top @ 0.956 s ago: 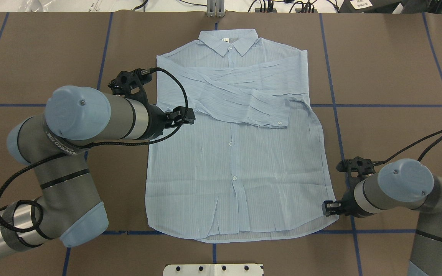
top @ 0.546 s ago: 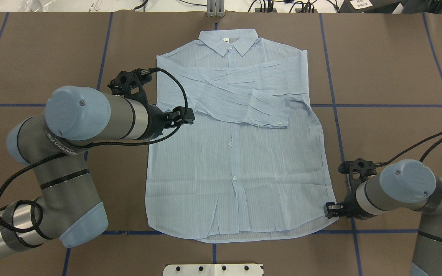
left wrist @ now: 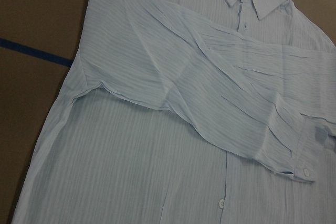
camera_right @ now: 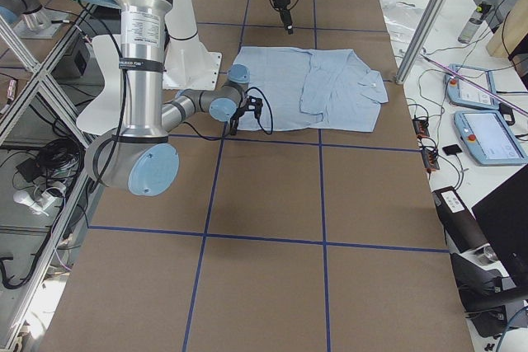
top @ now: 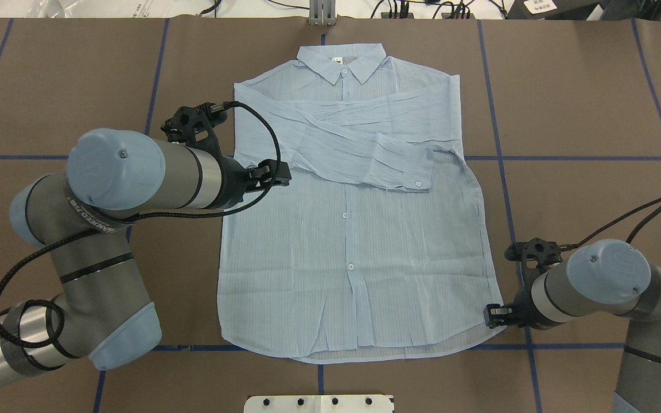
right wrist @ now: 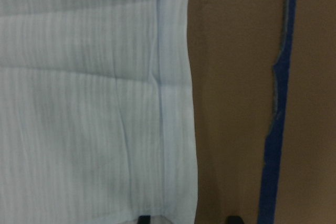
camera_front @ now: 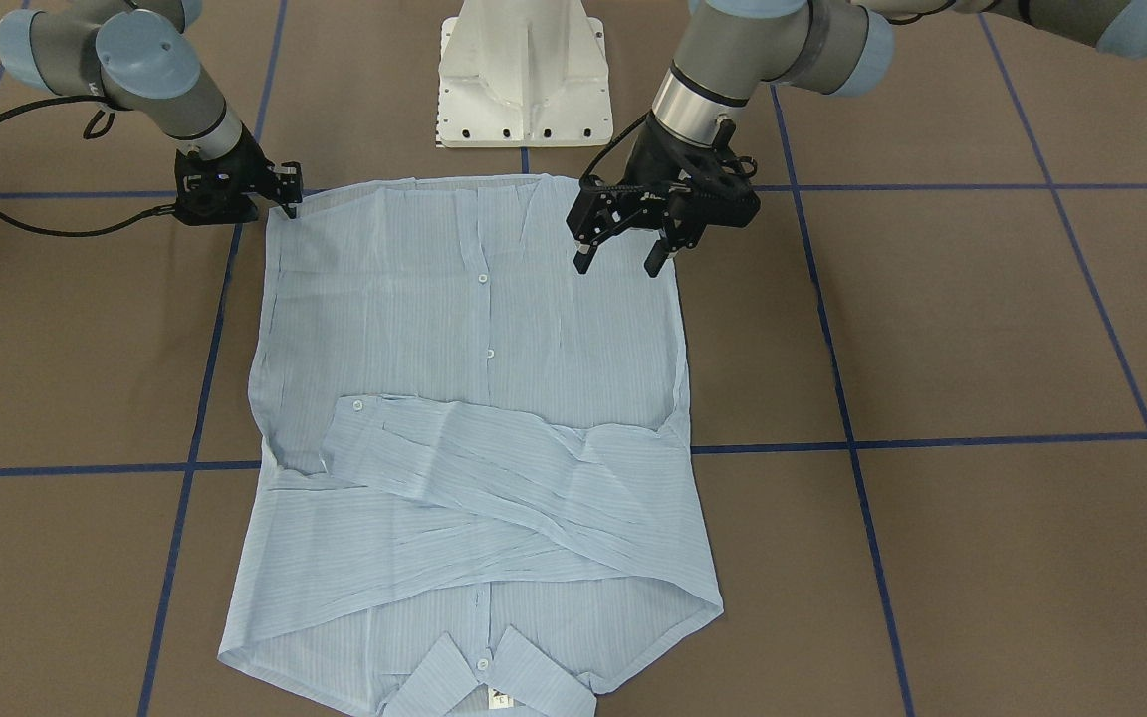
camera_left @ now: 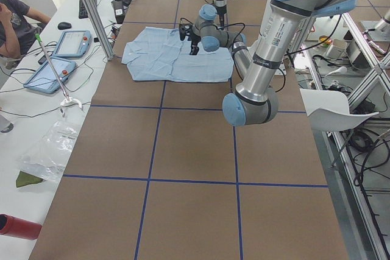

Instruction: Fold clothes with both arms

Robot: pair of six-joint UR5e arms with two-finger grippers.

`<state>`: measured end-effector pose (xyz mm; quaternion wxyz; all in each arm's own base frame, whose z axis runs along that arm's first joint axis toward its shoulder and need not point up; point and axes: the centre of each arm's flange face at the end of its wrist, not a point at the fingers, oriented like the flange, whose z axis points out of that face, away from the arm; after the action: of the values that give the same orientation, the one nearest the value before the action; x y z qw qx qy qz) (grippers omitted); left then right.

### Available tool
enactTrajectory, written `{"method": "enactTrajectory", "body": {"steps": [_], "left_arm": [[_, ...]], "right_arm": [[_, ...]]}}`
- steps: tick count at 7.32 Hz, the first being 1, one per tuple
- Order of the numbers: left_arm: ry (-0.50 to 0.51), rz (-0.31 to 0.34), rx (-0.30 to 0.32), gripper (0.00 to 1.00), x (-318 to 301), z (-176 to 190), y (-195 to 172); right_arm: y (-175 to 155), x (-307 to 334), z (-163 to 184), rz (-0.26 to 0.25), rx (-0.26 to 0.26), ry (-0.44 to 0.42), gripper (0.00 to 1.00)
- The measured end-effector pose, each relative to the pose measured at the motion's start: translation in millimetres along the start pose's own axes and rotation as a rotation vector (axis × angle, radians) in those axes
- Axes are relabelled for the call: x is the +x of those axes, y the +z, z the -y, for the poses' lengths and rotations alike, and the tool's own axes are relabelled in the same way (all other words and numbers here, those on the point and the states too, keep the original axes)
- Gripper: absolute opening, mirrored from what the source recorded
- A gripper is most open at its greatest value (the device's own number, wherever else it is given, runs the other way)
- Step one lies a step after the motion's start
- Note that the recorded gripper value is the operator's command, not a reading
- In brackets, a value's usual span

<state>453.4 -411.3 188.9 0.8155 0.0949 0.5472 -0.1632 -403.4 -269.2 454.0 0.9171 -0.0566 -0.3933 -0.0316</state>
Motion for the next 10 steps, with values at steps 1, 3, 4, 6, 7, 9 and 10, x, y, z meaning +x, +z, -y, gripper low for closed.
{"method": "enactTrajectory", "body": {"steps": [1,3,4,6,7,9,10], "left_arm": [[0.0,0.0,0.0,0.95,0,0,0],[0.0,0.0,0.001,0.95,0,0,0],[0.0,0.0,0.001,0.95,0,0,0],[0.0,0.0,0.001,0.95,0,0,0],[-0.001,0.004,0.002,0.94,-2,0,1],[-0.002,0.013,0.001,0.94,-8,0,3],[-0.002,0.017,0.0,0.93,-10,0,4]], "right_arm": [[0,0,0,0.001,-0.002,0.001,0.31],[0,2,0,-0.001,-0.003,0.003,0.31],[0,3,0,-0.002,-0.003,0.004,0.29],[1,4,0,-0.005,-0.003,0.006,0.18],[1,4,0,-0.006,-0.004,0.006,0.0],[0,1,0,-0.002,-0.003,0.006,0.0],[-3,-3,0,0.007,0.0,0.009,0.0]]}}
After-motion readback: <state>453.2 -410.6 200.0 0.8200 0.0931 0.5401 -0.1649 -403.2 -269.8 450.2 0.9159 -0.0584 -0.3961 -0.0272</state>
